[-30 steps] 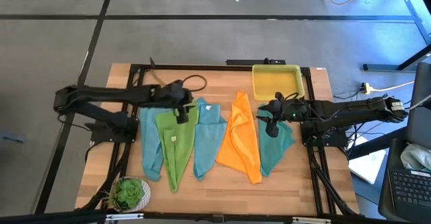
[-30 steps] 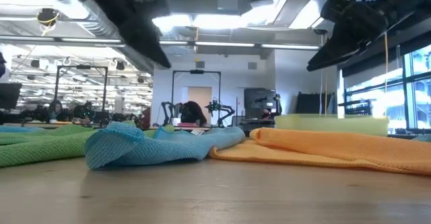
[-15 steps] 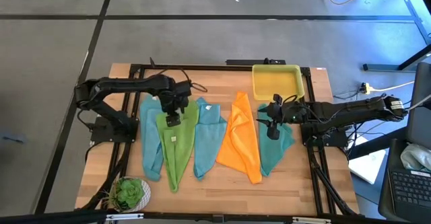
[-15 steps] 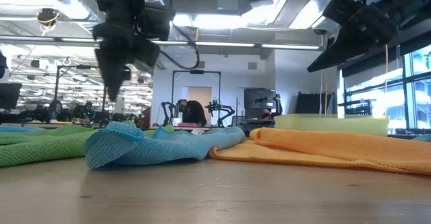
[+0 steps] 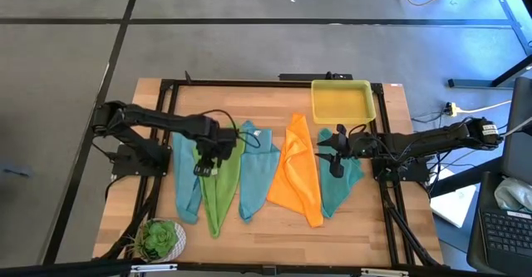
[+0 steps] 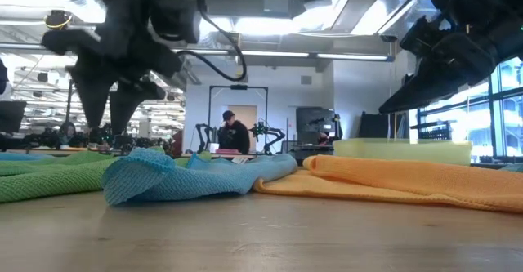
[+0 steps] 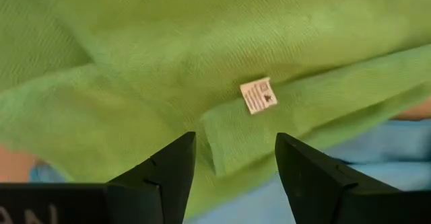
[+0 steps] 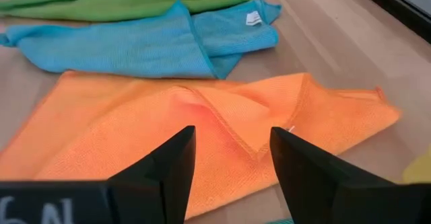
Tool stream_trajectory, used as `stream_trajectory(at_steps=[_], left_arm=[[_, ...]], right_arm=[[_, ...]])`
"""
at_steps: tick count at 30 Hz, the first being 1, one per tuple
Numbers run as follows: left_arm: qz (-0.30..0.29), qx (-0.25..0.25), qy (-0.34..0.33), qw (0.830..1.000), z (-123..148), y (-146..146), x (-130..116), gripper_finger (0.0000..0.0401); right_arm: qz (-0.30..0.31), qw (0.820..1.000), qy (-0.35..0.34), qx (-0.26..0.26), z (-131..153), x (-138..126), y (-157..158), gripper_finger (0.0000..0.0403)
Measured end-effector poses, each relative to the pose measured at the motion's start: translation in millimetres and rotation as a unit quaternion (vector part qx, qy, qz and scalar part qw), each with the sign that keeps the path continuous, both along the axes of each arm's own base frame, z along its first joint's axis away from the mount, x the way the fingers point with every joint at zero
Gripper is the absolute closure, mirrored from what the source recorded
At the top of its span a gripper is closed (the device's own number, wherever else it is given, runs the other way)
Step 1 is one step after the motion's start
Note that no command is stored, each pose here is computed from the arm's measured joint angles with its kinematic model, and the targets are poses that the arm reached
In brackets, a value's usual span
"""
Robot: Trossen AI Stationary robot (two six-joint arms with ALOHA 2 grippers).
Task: Fold microfiber towels
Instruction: Fold the green microfiber cloth
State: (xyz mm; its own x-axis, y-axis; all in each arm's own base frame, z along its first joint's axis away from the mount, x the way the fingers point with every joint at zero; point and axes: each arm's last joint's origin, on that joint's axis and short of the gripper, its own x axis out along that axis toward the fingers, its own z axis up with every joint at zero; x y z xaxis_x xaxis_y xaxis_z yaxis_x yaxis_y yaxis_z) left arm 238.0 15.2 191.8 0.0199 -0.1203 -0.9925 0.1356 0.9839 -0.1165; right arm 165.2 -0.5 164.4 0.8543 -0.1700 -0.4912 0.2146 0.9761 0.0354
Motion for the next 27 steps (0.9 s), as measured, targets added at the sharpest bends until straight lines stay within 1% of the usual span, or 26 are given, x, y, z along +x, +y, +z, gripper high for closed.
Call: stream_trajectory(at_steps=[3,6,9,13,20,23,25,27], left_arm=[[-0.025,0.030,-0.012,0.999,-10,-3,-1,0.0204],[-0.036,0.054,-0.011,0.998,-16,-1,-3,0.0205],[-0.035,0.047,-0.005,0.998,-22,1,-7,0.0205],[-0.030,0.021,-0.003,0.999,-29,1,-11,0.0205],[-0.028,0.023,-0.016,0.999,-40,0,-14,0.0206],[-0.028,0.024,-0.019,0.999,-39,1,-13,0.0221],[-0.028,0.024,-0.024,0.999,-37,1,-11,0.0243],[-0.028,0.024,-0.025,0.999,-36,1,-10,0.0274]], right_arm=[[0.000,1.000,-0.012,0.000,2,1,0,0.0209],[0.001,1.000,-0.024,-0.001,4,2,0,0.0209],[0.000,1.000,-0.030,0.000,5,3,0,0.0209],[0.000,1.000,-0.030,0.000,5,3,0,0.0209],[0.000,1.000,-0.030,-0.001,5,3,0,0.0209],[0.000,1.000,-0.030,0.000,5,3,0,0.0209],[0.000,1.000,-0.030,0.000,5,3,0,0.0209],[0.000,1.000,-0.030,0.000,5,3,0,0.0209]])
